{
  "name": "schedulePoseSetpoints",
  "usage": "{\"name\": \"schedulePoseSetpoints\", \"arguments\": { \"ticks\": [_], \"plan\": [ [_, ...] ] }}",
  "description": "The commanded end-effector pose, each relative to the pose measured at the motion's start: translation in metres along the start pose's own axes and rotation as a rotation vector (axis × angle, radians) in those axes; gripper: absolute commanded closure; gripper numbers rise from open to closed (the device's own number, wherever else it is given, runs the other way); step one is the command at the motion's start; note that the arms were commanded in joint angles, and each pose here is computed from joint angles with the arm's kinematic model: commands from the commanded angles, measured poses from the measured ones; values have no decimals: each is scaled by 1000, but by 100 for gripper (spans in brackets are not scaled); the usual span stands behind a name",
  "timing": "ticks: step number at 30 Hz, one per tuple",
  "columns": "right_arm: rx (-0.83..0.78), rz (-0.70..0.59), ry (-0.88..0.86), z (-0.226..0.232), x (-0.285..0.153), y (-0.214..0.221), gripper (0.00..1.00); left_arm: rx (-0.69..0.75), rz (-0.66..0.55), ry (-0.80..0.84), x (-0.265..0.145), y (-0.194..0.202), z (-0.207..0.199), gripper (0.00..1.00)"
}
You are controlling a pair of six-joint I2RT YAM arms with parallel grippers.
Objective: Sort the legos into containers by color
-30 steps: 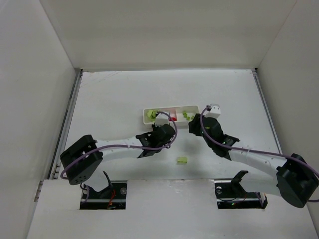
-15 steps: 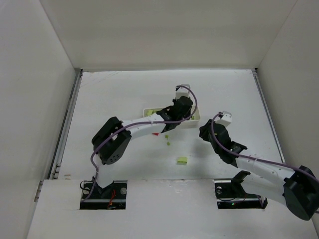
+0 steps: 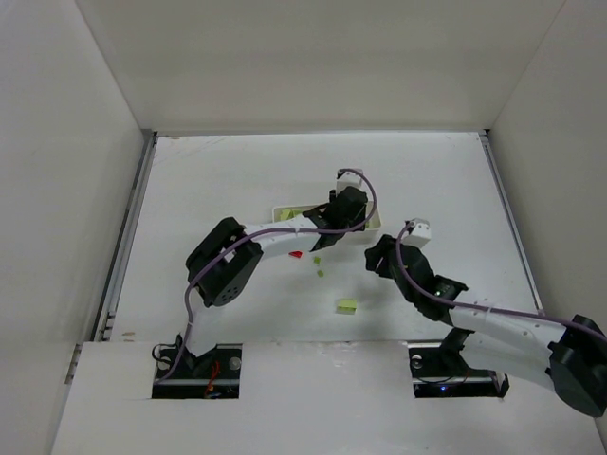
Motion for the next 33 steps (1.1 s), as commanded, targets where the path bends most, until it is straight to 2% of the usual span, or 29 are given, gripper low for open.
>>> {"name": "schedulePoseSetpoints", "arguments": {
  "ticks": [1,3,6,13,18,22,25,29,30,33],
  "plan": [
    [-62,50,-82,22,-13,12,39,-38,-115,45,-33,-45,-2,59],
    [-146,111,-125,36,-24,27,37,-48,-135,44,-46,-49,7,59],
    [-267,208,-130,44,-40,50,26,-74,-142,25,-65,-45,28,60],
    [-366,367,-103,42,-64,87,2,-112,-140,-46,-106,-12,73,60],
    [-385,439,-77,42,-62,106,0,-145,-172,-89,-131,1,99,59],
    [-370,442,-75,48,-57,112,0,-155,-163,-94,-138,9,105,59],
    [-361,451,-97,56,-54,117,8,-152,-153,-103,-139,20,108,59],
    [-377,449,-59,51,-48,124,28,-171,-140,-121,-143,32,118,58],
    [-379,455,-54,50,-47,126,37,-178,-144,-131,-146,35,123,57],
    [-397,451,-41,48,-45,126,51,-192,-156,-154,-152,40,134,57]
  ]
}}
Point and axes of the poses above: each gripper's point midway between its finger pads, its own x axis out along the fingers, its own z axis along the line the jaws close on, y = z × x, the point moved 5 cm from there along -x, back along the fingers, and after that the axes turned 6 degrees about x, right-handed, at the moved point
